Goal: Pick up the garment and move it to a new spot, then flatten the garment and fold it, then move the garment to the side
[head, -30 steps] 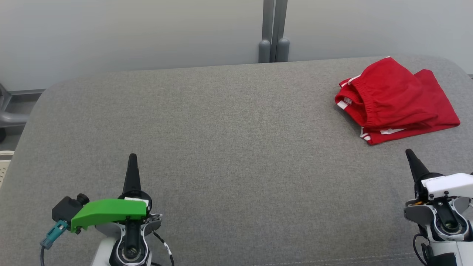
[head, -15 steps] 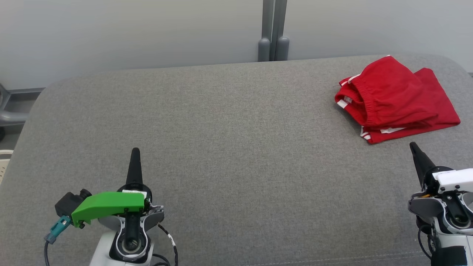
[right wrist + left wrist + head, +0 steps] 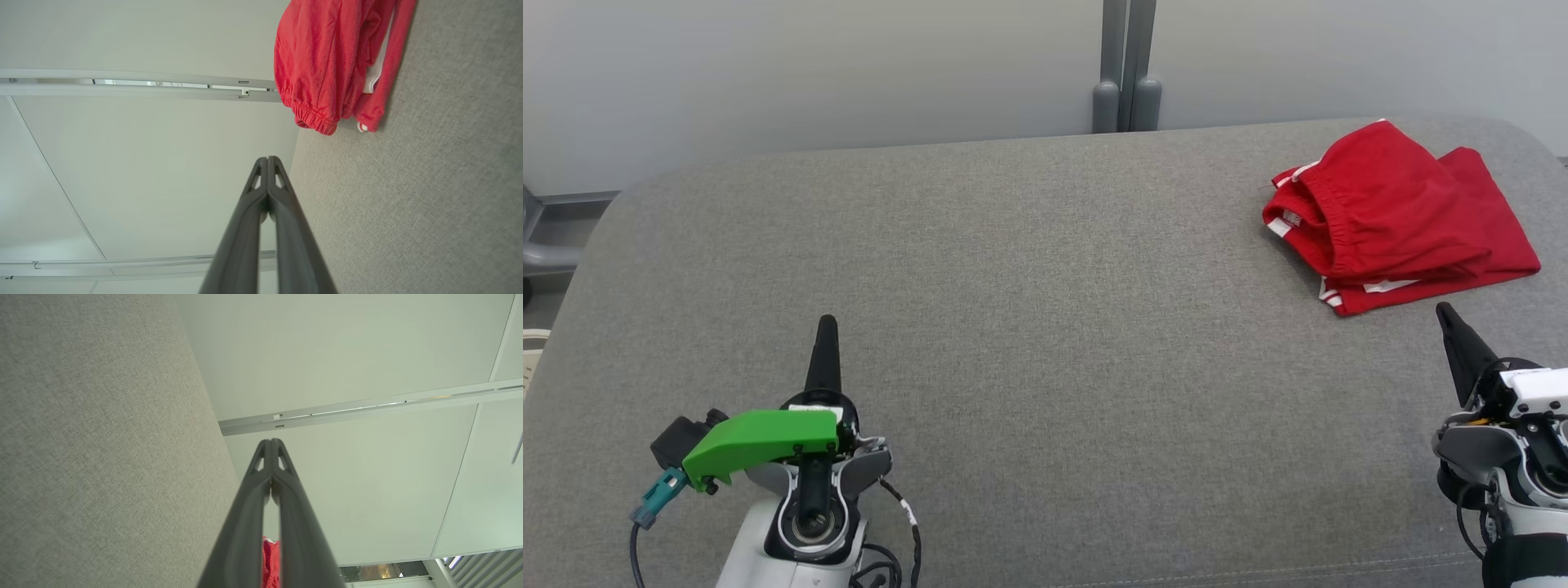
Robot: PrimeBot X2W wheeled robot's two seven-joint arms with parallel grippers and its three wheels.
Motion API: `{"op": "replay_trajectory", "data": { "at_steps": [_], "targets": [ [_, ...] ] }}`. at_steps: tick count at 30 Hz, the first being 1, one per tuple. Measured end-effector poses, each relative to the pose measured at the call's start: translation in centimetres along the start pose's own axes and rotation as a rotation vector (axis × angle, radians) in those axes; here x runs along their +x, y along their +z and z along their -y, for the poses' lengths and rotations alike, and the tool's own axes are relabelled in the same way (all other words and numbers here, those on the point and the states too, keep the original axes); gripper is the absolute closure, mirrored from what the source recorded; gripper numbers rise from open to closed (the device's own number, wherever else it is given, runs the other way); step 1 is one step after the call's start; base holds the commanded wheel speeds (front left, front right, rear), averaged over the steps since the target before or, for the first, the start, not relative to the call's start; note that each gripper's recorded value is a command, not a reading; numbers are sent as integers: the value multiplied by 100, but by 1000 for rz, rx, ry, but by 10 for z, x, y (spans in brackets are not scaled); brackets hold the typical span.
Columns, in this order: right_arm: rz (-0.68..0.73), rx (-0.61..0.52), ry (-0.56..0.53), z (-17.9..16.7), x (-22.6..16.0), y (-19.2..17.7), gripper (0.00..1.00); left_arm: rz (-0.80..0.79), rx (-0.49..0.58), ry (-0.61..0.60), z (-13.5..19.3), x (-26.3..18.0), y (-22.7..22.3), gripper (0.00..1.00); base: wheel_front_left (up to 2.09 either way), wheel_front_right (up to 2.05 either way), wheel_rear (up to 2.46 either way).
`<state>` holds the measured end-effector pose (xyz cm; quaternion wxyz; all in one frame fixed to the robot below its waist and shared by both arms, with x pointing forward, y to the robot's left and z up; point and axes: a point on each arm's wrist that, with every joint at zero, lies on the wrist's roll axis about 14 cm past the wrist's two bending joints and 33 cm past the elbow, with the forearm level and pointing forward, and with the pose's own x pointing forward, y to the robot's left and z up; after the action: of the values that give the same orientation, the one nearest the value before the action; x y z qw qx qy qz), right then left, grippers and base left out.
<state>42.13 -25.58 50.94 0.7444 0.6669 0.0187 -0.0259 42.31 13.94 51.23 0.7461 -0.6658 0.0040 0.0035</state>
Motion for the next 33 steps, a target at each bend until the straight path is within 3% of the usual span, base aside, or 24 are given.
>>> {"op": "replay_trajectory", "data": {
  "at_steps": [17, 33],
  "targets": [
    [-3, 115, 45, -9, 4, 7, 100, -10, -110, 12, 2, 8, -5, 100, 0, 0, 0],
    [-4, 118, 48, -10, 5, 7, 100, -11, -113, 11, 3, 8, -5, 100, 0, 0, 0]
  ]
}}
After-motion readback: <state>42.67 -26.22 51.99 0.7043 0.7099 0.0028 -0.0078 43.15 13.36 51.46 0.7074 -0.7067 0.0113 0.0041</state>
